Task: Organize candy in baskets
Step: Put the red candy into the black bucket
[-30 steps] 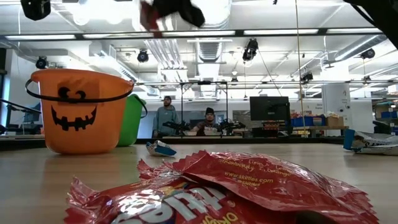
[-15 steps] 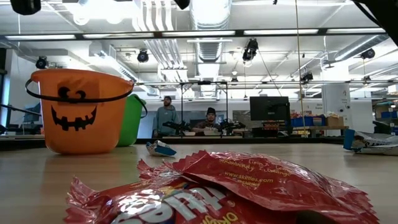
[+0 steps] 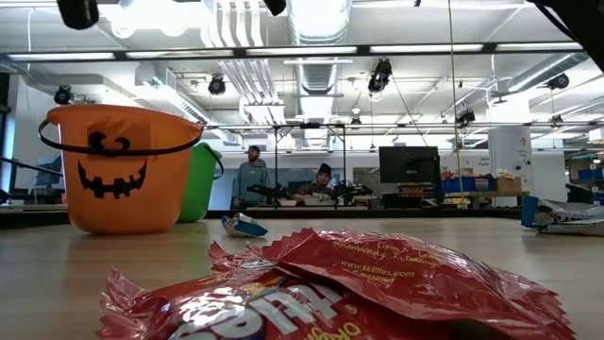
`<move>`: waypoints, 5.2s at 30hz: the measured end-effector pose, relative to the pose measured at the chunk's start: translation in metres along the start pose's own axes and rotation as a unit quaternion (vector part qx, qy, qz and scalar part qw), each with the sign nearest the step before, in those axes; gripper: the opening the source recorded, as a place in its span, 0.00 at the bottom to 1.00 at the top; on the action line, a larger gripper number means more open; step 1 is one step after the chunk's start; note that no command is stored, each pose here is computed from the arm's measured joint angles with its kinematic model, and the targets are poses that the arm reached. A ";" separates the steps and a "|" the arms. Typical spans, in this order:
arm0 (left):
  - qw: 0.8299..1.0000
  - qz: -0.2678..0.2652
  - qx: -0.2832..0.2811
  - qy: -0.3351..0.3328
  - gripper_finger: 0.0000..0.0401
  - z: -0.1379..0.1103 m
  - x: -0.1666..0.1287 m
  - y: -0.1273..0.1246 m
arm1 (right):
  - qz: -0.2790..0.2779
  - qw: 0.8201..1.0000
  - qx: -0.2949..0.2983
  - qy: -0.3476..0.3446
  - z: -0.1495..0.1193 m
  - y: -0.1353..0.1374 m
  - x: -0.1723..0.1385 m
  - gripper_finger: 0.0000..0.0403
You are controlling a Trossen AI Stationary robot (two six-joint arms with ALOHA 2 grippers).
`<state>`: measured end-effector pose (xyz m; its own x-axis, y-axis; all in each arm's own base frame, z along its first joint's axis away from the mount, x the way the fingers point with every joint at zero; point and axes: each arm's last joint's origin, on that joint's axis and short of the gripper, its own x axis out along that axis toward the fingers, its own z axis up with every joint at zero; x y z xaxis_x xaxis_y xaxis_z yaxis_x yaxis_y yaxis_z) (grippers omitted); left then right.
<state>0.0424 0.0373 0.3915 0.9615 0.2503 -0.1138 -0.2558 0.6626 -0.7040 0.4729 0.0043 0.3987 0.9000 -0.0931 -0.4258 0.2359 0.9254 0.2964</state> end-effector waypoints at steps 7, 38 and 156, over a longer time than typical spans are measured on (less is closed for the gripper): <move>1.000 -0.024 0.016 0.010 0.37 0.019 0.018 0.009 | -0.014 1.000 -0.013 -0.003 0.005 -0.014 0.002 0.03; 0.990 -0.082 0.062 0.096 0.37 0.026 0.103 0.032 | -0.056 0.998 -0.015 -0.026 0.024 -0.060 0.003 0.03; 0.958 -0.093 -0.120 0.242 0.00 0.005 0.212 0.078 | -0.115 0.980 -0.051 0.152 -0.001 -0.084 -0.014 0.03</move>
<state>0.2259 0.1458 0.3160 0.9372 -0.2515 -0.2418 -0.1012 0.4672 -0.8784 0.4403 -0.0717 0.3788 0.6726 -0.2040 -0.7113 0.3675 0.9264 0.0818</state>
